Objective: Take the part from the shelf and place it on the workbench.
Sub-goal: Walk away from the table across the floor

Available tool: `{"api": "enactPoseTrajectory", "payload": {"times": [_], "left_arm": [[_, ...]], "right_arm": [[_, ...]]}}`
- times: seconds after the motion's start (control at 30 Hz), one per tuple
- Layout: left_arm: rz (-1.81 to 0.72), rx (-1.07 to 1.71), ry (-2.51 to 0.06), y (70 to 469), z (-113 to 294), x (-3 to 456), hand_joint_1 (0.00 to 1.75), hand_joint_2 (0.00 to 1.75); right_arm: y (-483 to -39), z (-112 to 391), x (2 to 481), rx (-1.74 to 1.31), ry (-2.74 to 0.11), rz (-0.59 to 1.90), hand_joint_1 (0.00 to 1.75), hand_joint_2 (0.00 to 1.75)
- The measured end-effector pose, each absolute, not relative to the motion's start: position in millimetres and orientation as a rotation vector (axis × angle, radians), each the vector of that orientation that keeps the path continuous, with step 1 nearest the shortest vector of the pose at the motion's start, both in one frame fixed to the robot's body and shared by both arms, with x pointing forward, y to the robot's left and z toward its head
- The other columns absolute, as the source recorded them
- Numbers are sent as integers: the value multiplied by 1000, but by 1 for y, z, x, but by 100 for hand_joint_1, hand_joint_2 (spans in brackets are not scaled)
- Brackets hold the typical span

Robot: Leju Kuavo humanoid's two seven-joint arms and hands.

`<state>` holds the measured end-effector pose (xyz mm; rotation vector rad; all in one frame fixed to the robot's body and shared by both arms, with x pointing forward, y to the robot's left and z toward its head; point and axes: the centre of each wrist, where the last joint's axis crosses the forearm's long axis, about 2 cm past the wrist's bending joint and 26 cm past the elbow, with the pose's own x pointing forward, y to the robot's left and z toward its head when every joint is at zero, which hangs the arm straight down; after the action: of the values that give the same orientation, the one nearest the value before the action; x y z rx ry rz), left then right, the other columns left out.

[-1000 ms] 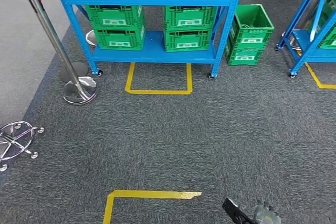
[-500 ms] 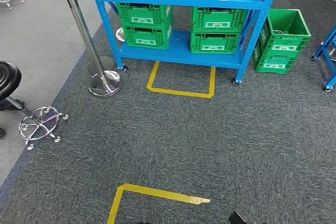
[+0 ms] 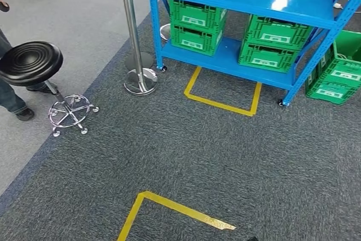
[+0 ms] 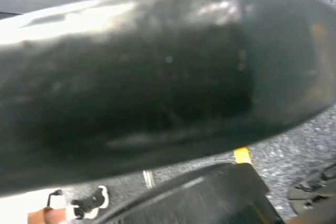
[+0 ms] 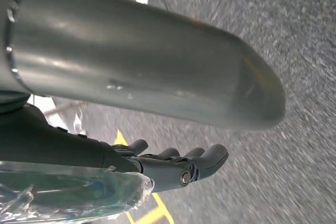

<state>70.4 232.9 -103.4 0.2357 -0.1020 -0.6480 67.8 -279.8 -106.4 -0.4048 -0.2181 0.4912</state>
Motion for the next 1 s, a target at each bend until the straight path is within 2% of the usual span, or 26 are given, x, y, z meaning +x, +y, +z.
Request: {"api": "enactPoseTrajectory", "payload": {"times": [0.73, 1.0], "left_arm": [[-641, 225, -118, 231, -103, 70, 0, 0], [-627, 220, -116, 229, -103, 70, 0, 0]], "right_arm": [[-263, -107, 65, -307, -245, 420, 0, 0], [-262, -107, 63, -274, -269, 309, 0, 0]]}}
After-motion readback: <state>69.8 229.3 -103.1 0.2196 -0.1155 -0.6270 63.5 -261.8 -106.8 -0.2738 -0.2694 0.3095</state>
